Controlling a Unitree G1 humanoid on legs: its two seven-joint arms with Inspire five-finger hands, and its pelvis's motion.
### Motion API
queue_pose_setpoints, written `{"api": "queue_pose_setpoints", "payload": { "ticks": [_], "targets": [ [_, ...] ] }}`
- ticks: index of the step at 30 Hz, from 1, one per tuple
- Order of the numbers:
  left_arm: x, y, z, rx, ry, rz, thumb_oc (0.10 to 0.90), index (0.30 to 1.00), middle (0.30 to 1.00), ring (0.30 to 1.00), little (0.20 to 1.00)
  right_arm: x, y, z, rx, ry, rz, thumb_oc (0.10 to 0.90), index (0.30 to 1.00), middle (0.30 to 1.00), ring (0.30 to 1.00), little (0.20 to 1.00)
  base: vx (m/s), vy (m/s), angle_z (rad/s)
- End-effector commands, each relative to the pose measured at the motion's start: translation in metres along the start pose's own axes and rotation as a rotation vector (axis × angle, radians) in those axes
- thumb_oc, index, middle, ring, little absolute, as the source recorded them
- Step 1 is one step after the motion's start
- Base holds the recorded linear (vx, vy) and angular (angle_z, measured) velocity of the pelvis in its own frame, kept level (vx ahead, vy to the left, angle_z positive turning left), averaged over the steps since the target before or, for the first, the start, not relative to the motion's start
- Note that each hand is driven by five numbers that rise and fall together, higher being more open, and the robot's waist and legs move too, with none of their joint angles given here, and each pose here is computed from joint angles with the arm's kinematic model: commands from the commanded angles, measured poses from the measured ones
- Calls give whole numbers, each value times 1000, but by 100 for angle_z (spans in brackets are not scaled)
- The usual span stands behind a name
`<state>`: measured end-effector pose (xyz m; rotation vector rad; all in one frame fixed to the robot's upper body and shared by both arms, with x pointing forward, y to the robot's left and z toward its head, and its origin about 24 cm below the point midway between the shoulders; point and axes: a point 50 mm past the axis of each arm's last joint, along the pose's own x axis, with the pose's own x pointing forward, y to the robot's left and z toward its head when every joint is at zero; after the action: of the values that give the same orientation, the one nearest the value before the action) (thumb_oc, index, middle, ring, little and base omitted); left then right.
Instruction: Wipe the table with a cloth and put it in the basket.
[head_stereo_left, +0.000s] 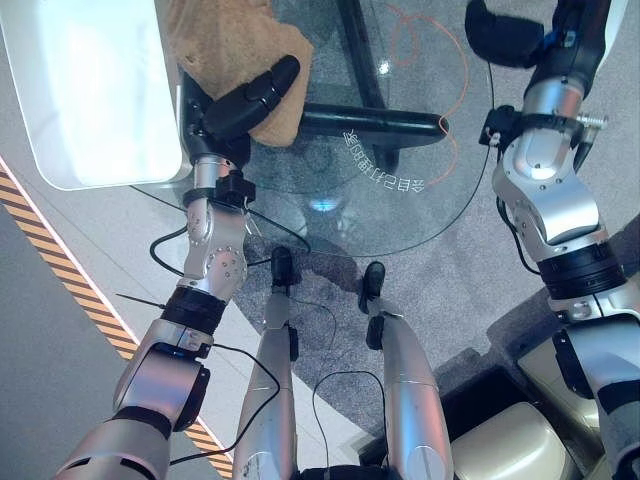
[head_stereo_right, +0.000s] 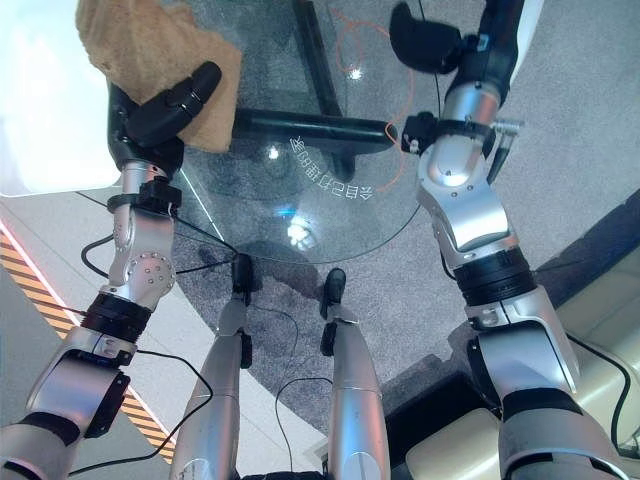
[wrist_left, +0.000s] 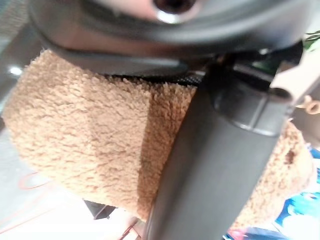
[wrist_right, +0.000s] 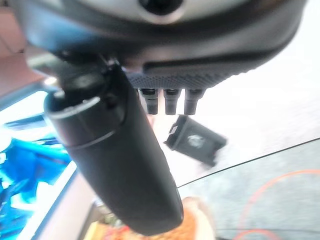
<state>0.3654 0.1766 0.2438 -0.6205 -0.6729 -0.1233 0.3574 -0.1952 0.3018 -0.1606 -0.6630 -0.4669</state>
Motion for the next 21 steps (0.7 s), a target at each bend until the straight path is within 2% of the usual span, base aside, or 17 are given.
{"api": "queue_pose_setpoints", "payload": {
  "ticks": [1,9,12,21],
  "targets": [
    [36,-47,83,-28,-415,-203,100,300,300,300,200,26,-47,47,109,-218,-172,800,900,900,900,900,0,0,0],
    [37,-23,103,43,-484,-119,100,300,300,300,200,27,-82,-6,55,-33,-251,800,900,900,900,900,0,0,0],
    [36,-8,116,54,-521,-71,100,300,300,300,200,20,-100,-36,25,65,-283,800,900,900,900,900,0,0,0],
    [37,12,136,117,-575,34,100,300,300,300,200,4,-129,-83,-13,252,-330,800,900,900,900,900,0,0,0]
  ]
}}
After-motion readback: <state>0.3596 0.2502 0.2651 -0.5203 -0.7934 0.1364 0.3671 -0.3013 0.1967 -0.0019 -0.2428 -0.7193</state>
